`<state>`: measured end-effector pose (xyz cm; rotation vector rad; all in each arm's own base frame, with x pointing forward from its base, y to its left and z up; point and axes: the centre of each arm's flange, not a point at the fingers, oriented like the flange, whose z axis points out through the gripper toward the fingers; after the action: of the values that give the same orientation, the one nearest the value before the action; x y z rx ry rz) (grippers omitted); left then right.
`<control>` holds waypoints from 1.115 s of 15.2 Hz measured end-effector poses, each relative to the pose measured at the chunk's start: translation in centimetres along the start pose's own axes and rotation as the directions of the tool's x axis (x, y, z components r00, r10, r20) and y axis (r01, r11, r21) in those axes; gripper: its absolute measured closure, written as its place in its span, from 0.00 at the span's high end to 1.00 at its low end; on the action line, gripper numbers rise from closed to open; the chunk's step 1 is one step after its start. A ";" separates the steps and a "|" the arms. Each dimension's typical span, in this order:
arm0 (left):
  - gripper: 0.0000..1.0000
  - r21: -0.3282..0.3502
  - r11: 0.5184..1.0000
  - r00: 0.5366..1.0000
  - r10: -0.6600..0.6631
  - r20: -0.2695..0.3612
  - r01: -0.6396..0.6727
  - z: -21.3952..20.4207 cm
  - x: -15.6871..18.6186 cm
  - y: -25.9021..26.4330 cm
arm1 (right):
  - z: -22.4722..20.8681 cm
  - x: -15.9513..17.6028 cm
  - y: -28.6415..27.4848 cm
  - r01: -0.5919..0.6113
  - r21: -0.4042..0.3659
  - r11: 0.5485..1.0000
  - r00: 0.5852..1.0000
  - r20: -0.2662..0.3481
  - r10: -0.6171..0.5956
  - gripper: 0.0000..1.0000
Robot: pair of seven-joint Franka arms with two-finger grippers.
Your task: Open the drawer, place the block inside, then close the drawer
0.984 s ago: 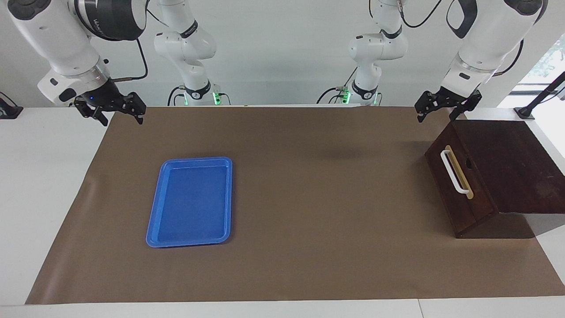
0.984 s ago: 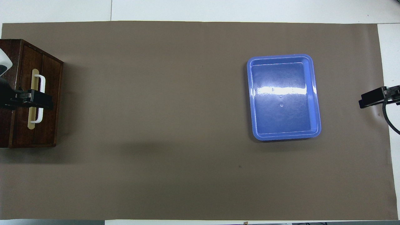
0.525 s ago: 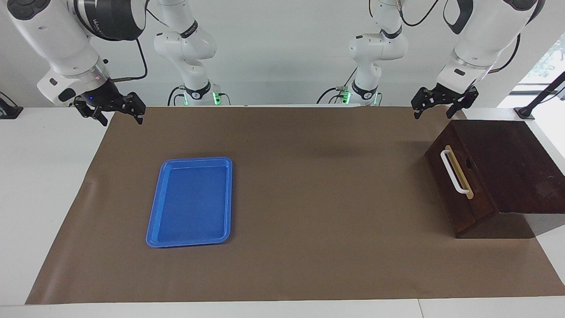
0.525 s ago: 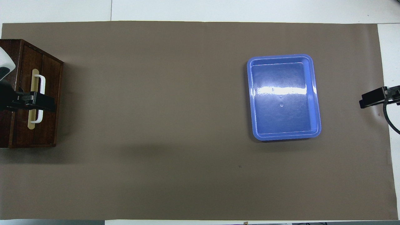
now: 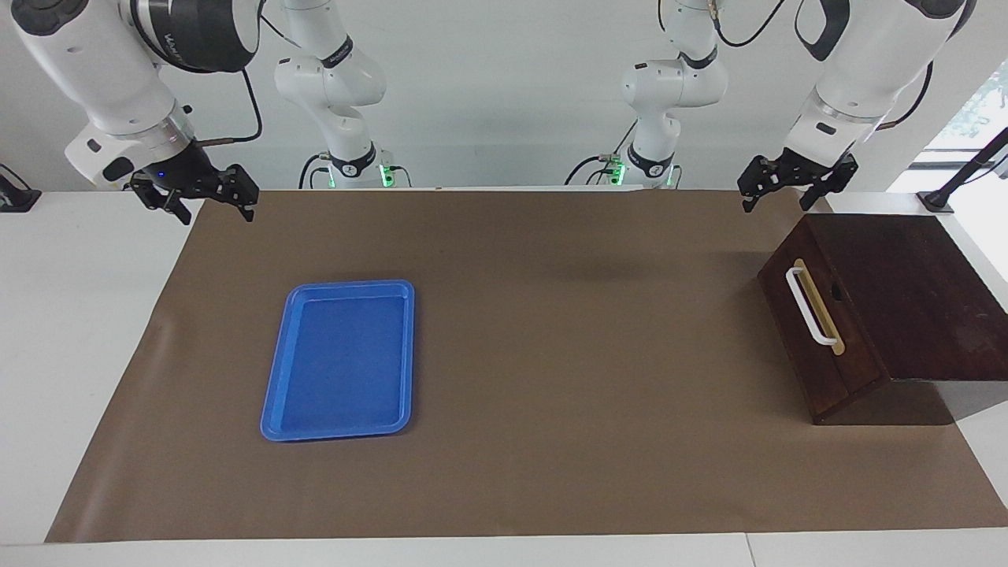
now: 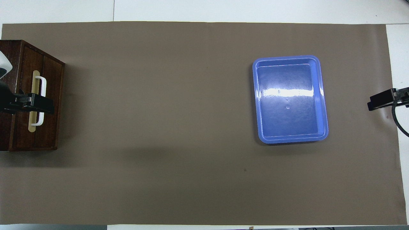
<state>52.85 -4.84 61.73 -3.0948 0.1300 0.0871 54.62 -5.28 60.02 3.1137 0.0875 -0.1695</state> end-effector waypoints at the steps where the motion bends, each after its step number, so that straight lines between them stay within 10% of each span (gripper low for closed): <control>1: 1.00 0.000 1.000 1.000 0.000 0.000 0.000 0.0 0.0 0.0 | 0.0 0.0 0.0 0.000 0.000 1.000 1.000 0.000 0.000 1.00; 17: 1.00 -0.001 1.000 1.000 -0.007 -0.012 0.007 -0.1 0.1 -0.4 | 0.0 0.0 0.0 -0.001 0.000 1.000 1.000 0.000 0.001 1.00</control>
<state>53.01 -4.50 61.83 -3.0966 0.1200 0.0686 54.62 -5.32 60.02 3.1138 0.0864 -0.1692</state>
